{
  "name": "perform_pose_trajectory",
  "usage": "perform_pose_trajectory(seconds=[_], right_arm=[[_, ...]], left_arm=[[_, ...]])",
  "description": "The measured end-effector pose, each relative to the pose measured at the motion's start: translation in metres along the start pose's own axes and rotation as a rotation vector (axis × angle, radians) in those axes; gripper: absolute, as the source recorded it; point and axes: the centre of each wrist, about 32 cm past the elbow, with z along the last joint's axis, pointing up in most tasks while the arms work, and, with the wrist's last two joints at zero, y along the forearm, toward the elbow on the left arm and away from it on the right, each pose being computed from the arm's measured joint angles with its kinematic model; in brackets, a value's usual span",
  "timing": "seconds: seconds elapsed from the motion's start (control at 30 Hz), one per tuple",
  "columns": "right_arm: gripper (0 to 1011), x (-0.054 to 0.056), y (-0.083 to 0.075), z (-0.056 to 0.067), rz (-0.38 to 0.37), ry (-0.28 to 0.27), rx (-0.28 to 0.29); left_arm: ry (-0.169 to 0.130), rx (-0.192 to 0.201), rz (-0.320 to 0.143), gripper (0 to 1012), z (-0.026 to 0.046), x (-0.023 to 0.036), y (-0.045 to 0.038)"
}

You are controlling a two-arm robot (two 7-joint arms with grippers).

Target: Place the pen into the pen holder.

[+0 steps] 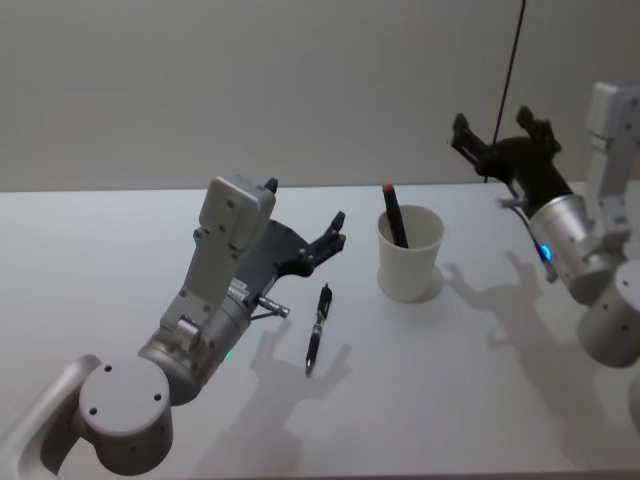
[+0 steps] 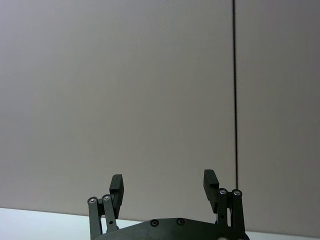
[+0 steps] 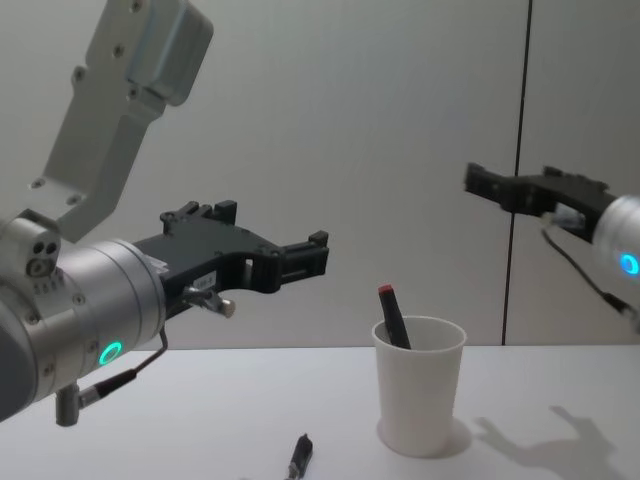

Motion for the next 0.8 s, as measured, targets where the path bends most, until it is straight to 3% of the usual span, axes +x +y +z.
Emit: perform_pose_trajectory(seconds=[0.4,0.8], right_arm=[[1002,0.008,-0.035,0.006,-0.064,0.003,-0.043],[1001,0.014,-0.058,0.009,-0.116,-0.003,-0.080]], left_arm=[[0.000,0.000,0.000,1004,0.0000,0.0000,0.0000],[0.000,0.000,0.000,1004,0.0000,0.0000,0.0000]])
